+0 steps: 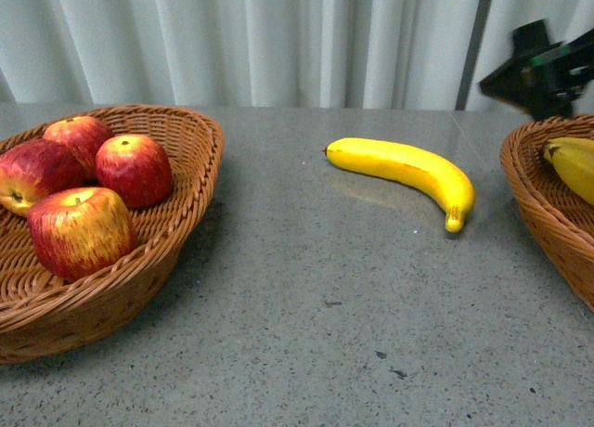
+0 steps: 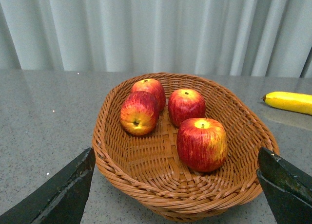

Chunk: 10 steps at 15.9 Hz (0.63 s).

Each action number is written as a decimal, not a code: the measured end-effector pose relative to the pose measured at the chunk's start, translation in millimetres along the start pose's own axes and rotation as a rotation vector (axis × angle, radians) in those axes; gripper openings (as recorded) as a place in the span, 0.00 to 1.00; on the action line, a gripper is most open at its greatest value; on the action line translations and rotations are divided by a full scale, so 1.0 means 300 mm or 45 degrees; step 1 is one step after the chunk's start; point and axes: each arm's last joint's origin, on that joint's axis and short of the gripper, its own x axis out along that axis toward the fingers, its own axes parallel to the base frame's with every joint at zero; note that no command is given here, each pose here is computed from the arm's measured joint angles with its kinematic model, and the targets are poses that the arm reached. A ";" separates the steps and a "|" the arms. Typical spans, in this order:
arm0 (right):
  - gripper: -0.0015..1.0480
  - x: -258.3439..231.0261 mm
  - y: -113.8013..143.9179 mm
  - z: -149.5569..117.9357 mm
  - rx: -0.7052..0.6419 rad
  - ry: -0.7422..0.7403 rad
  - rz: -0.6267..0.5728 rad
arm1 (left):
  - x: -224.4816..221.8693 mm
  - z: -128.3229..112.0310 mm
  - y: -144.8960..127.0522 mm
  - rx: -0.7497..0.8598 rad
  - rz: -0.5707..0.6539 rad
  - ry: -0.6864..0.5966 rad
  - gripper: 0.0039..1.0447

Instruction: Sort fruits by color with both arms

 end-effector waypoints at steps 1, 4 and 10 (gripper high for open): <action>0.94 0.025 0.014 0.004 0.010 0.002 0.020 | 0.000 0.000 0.000 0.000 0.000 0.000 0.94; 0.94 0.136 0.086 0.041 0.024 0.017 0.074 | 0.000 0.000 0.000 0.000 0.000 0.000 0.94; 0.94 0.373 0.162 0.057 0.013 0.137 0.146 | 0.000 0.000 0.000 0.000 0.000 0.000 0.94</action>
